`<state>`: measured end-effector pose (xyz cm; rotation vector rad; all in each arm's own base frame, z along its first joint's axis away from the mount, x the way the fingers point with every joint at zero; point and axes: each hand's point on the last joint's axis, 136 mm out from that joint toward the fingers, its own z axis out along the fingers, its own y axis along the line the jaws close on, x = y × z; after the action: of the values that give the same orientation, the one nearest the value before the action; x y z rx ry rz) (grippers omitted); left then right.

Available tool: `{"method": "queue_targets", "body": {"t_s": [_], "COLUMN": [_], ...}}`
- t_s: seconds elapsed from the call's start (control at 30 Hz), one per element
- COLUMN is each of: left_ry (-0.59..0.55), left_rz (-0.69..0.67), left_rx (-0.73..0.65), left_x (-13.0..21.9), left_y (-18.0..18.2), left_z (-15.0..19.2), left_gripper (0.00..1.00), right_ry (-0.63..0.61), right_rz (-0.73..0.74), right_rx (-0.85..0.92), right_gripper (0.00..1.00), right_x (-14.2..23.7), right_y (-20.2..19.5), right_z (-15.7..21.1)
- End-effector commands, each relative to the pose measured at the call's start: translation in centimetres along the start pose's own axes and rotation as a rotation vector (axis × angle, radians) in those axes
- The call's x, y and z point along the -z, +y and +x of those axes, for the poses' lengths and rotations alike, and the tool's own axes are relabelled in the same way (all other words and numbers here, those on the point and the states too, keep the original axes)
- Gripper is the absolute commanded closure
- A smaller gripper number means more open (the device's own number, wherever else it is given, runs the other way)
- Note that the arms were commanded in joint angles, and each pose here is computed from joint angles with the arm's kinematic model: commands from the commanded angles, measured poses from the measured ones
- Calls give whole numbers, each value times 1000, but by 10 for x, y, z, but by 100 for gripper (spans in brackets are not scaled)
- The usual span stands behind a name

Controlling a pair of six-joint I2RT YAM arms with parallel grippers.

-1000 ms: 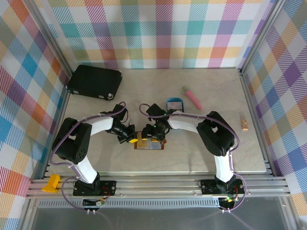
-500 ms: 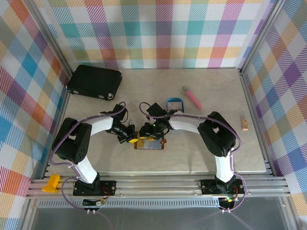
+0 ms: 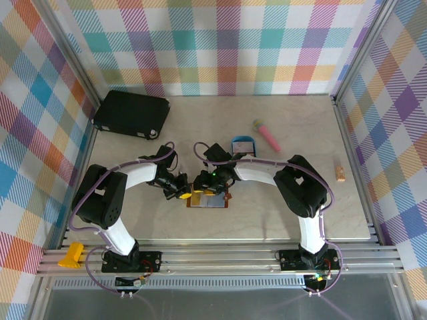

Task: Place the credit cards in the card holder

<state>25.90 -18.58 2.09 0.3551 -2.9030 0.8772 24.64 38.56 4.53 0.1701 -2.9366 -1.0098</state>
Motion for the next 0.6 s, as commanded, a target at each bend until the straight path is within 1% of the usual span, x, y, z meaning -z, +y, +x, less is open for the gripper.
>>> {"method": "queue_targets", "body": {"t_s": [0.0,0.13,0.23,0.4,0.57], "left_ry": [-21,-66,-98,-116,-154], "left_rz": [8,3,-10,13,125], "left_rx": [23,4,12,101,184], "left_x": [5,20,32,38,47], "left_y": [2,-5,-8,-4,-12], "left_z": [0,-5,-7,4,20], "left_gripper": [97,91,90,91,94], "right_ry": [3,-1,-5,-8,-4], "right_rz": [4,37,72,100,103], "right_rx": [-7,-16,-24,-50,-50], "right_gripper": [56,56,56,56,56], "right_x": [-3,-3,-3,-3,-5], "right_y": [4,1,-1,-4,-1], "right_z": [-5,-6,-7,-9,-9]}}
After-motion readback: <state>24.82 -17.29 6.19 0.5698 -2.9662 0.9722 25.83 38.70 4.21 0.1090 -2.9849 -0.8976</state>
